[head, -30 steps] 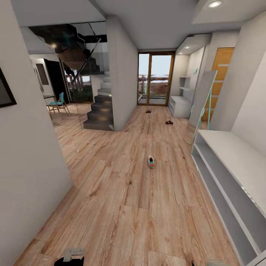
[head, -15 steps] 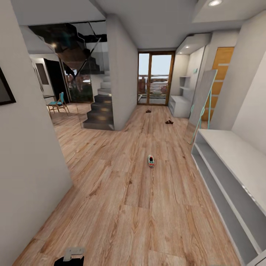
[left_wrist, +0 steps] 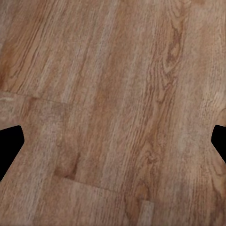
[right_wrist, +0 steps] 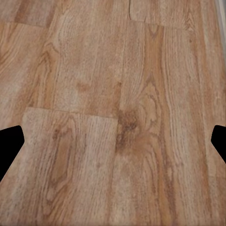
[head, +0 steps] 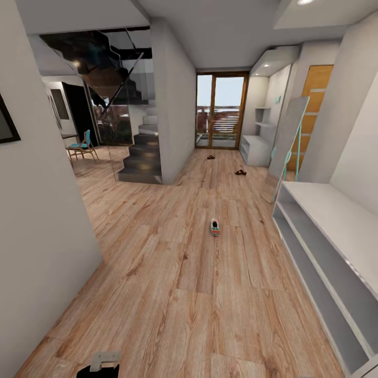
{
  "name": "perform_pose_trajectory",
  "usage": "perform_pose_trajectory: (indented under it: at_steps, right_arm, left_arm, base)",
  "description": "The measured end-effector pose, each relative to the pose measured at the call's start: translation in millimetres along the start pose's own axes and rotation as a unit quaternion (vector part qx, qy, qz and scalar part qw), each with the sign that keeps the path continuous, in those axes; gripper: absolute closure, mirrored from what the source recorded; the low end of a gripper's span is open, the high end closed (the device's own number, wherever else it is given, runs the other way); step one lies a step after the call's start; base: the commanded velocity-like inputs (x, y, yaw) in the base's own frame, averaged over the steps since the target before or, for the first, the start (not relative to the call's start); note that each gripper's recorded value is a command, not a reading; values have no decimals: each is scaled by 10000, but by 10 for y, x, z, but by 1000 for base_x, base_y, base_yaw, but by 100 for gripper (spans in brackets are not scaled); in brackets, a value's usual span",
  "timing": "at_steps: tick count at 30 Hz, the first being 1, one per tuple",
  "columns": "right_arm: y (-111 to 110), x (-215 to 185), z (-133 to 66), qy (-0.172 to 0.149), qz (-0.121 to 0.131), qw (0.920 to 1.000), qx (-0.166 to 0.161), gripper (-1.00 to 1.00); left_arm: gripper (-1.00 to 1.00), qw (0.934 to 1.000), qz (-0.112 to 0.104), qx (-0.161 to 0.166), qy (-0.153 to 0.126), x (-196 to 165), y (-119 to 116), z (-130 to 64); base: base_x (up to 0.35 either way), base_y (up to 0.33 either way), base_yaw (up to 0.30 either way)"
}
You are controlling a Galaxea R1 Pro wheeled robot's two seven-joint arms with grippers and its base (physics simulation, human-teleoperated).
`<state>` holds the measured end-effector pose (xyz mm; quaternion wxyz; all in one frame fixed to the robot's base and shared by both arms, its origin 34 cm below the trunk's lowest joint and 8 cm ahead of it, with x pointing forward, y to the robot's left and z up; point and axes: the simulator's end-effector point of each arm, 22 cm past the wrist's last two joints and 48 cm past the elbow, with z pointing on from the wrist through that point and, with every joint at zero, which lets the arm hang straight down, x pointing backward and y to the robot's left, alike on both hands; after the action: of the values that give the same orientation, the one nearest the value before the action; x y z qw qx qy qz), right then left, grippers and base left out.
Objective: Pick up the two gym shoes and the two sandals from the corridor floor and place them onto the hallstand (shoe rack) in the corridor, making sure they are on the rack and not on the floor. Arrange them so the two gym shoes are next to each other and the two sandals are next to each other.
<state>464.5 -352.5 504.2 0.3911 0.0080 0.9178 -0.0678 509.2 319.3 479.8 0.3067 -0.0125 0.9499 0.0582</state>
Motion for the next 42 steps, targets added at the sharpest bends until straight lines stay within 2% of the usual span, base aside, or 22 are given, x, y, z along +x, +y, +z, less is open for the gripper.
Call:
perform_pose_trajectory:
  at_steps: [10, 25, 42]
  right_arm:
    - [24, 240, 101, 100, -7, 9999, -5, -100]
    - [60, 613, 249, 246, -4, 9997, -14, -100]
    - [98, 886, 447, 242, 4, 9997, -22, -100]
  left_arm:
    - [-100, 10000, -3, -9, -19, 115, -9, 139]
    - [-100, 9995, -17, -8, -305, 188, -40, 346]
    - [-100, 9995, -27, -21, -319, 420, -58, 590]
  base:
    - [0, 0, 0]
    - [0, 0, 0]
    - [0, 0, 0]
